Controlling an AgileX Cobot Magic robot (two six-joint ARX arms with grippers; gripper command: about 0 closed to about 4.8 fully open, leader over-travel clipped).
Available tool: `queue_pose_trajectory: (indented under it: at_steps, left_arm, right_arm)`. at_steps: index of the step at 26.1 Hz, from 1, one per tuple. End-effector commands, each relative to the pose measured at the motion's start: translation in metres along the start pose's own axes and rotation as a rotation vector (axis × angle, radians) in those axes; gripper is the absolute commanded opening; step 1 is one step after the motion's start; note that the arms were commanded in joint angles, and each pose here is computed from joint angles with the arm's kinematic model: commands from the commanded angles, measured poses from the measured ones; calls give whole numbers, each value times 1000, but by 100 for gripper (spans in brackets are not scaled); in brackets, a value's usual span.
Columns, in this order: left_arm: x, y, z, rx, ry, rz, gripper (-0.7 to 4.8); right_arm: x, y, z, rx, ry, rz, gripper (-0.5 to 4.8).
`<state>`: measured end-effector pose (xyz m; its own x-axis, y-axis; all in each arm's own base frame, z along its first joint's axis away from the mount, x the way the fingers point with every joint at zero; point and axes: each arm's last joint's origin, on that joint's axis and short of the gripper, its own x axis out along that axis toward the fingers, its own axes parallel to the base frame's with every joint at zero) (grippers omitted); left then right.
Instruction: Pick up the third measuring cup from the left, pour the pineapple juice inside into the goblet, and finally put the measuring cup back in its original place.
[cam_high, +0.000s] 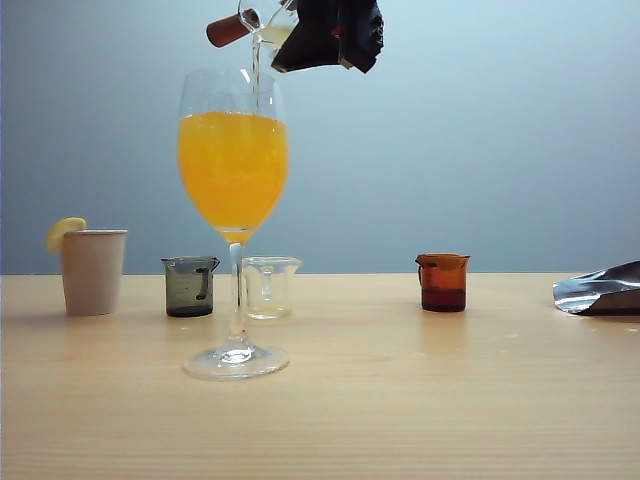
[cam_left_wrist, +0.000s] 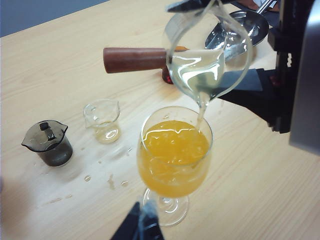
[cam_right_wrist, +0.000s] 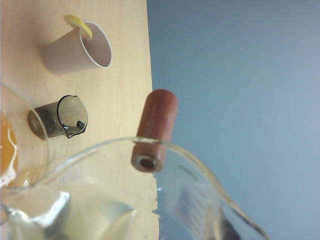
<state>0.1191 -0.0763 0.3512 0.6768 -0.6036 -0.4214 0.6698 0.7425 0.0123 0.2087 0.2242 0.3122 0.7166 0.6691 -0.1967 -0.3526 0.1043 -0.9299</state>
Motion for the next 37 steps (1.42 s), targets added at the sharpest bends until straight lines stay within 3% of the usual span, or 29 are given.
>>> queue_pose_trajectory:
  at_steps: [1,37]
  left_arm:
    - [-1,0,1,3,-12,-3,-5]
    - [-1,0,1,3,-12,-3,-5]
  right_arm:
    - [-1,-7,2,-3,-18,-42,205]
    - [5,-10,4,-74,-34,-96,200]
